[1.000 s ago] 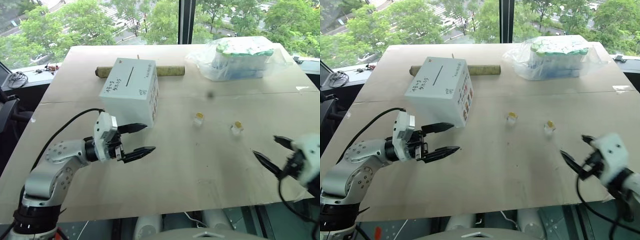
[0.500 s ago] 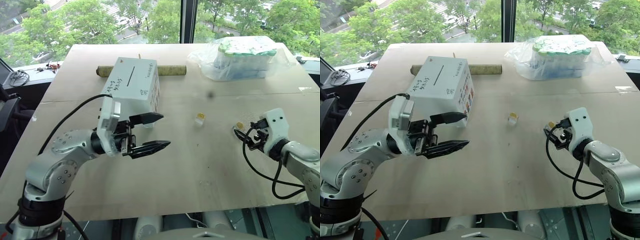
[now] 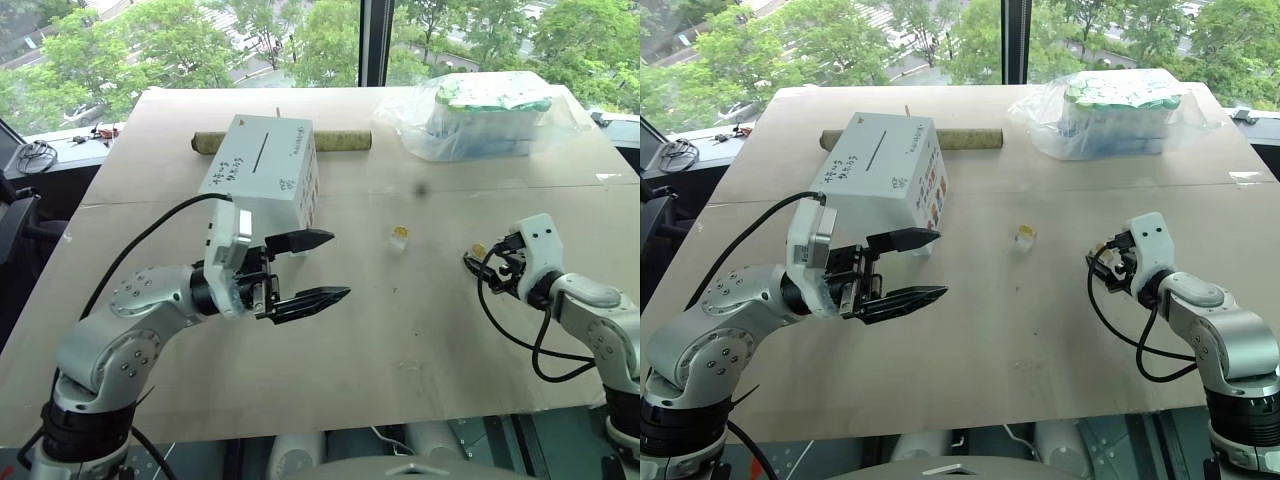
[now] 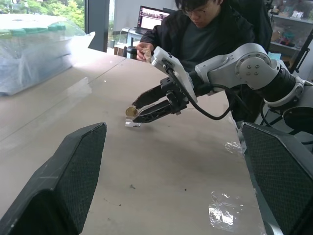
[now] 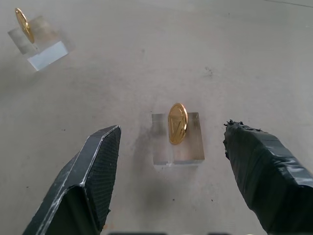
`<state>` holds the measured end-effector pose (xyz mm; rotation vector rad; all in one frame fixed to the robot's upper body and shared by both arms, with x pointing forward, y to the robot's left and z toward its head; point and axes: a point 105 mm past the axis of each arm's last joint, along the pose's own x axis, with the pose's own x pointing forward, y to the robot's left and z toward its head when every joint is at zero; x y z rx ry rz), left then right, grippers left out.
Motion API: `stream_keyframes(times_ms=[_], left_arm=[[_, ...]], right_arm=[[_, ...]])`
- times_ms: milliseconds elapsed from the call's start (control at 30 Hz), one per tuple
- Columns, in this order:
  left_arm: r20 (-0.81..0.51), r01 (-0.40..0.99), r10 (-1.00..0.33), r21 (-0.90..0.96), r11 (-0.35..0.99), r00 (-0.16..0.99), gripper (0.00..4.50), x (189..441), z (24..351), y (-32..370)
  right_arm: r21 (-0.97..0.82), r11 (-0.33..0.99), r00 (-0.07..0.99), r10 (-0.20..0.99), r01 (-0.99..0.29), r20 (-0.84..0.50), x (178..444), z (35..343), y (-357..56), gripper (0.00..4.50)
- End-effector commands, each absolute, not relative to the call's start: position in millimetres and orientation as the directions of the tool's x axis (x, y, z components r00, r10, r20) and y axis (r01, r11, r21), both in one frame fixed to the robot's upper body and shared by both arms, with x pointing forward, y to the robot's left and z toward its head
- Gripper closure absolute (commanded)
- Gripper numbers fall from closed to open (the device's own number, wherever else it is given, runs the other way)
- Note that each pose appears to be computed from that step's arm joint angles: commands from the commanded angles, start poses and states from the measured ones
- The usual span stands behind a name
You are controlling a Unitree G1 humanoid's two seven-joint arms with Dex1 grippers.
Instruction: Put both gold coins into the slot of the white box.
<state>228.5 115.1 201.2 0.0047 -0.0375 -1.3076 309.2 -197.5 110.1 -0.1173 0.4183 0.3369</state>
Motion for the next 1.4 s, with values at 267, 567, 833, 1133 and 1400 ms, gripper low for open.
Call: stream_keyframes(times_ms=[267, 567, 833, 1133, 1400], left_arm=[[0.028, 0.962, -0.965, 0.074, 0.262, 0.261, 0.00, 222, 205, 116], [0.028, 0.962, -0.963, 0.058, 0.268, 0.267, 0.00, 223, 200, 117], [0.030, 0.961, -0.963, 0.056, 0.270, 0.268, 0.00, 226, 198, 115], [0.024, 0.962, -0.963, 0.054, 0.269, 0.268, 0.00, 224, 198, 114], [0.021, 0.959, -0.961, 0.053, 0.277, 0.277, 0.00, 224, 198, 115]], right_arm=[[-0.080, 0.933, 0.882, 0.300, -0.351, -0.363, 319, 117, -197, 3.61], [-0.078, 0.933, 0.888, 0.305, -0.351, -0.346, 317, 123, -199, 3.61], [-0.083, 0.932, 0.886, 0.305, -0.354, -0.348, 316, 123, -198, 3.61], [-0.111, 0.914, 0.870, 0.328, -0.391, -0.367, 311, 118, -195, 1.55], [-0.100, 0.919, 0.882, 0.330, -0.382, -0.337, 311, 128, -194, 1.55]])
